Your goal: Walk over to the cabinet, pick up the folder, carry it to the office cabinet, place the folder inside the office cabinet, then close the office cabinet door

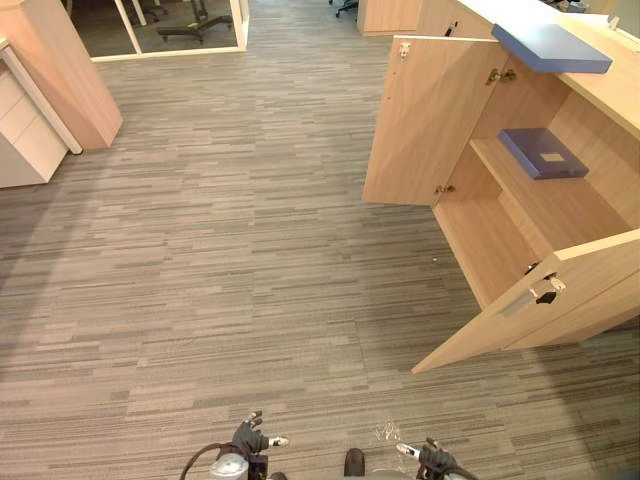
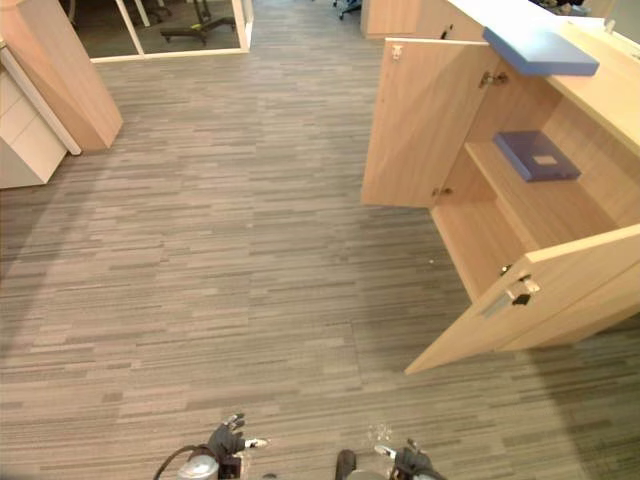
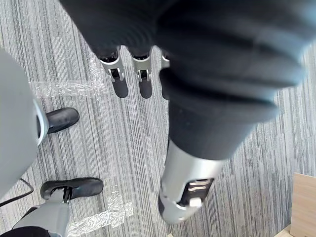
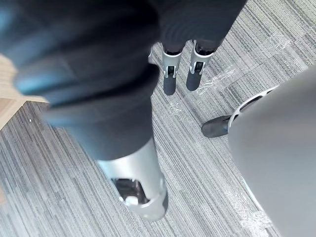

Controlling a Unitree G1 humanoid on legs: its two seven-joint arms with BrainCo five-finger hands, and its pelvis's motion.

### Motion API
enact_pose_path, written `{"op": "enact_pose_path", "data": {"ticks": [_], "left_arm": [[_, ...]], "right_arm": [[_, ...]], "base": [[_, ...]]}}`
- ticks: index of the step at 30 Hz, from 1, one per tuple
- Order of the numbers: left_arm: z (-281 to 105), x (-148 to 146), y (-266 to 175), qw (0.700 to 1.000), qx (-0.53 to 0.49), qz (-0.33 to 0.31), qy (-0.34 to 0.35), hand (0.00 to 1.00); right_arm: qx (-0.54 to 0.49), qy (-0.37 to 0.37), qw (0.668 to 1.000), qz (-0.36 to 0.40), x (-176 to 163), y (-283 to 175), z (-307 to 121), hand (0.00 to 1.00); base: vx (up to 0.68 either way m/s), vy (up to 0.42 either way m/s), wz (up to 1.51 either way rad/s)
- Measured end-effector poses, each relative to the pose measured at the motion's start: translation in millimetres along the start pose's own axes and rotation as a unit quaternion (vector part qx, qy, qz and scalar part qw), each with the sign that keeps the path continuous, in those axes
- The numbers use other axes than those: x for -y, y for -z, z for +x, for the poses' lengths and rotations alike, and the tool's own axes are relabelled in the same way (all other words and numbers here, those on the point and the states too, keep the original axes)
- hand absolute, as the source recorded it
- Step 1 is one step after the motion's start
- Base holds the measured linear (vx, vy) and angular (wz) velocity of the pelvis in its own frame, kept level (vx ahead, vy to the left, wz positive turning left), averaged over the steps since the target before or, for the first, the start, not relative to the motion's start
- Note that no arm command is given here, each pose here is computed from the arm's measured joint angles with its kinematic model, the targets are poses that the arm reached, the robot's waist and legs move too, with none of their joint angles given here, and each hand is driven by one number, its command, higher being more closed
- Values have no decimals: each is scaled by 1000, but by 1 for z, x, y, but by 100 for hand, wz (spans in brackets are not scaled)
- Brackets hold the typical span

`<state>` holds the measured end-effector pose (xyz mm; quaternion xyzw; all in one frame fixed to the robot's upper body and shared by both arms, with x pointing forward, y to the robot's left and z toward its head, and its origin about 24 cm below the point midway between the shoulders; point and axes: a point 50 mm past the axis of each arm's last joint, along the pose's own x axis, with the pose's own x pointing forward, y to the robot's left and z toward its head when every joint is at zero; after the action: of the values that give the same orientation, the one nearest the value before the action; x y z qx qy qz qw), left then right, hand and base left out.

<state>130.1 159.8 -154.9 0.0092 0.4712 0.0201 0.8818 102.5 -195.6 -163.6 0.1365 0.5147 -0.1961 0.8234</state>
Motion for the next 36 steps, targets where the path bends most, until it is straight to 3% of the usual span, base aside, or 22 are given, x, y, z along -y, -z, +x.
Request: {"op": "enact_pose_path", "data": {"ticks": [36], "left_arm": [[2, -1, -4, 1000, 3, -3, 8, 0]], "right_arm": [[0, -6, 1000, 1, -5, 0, 0, 0]], "base": [[-41, -21, -1]]}}
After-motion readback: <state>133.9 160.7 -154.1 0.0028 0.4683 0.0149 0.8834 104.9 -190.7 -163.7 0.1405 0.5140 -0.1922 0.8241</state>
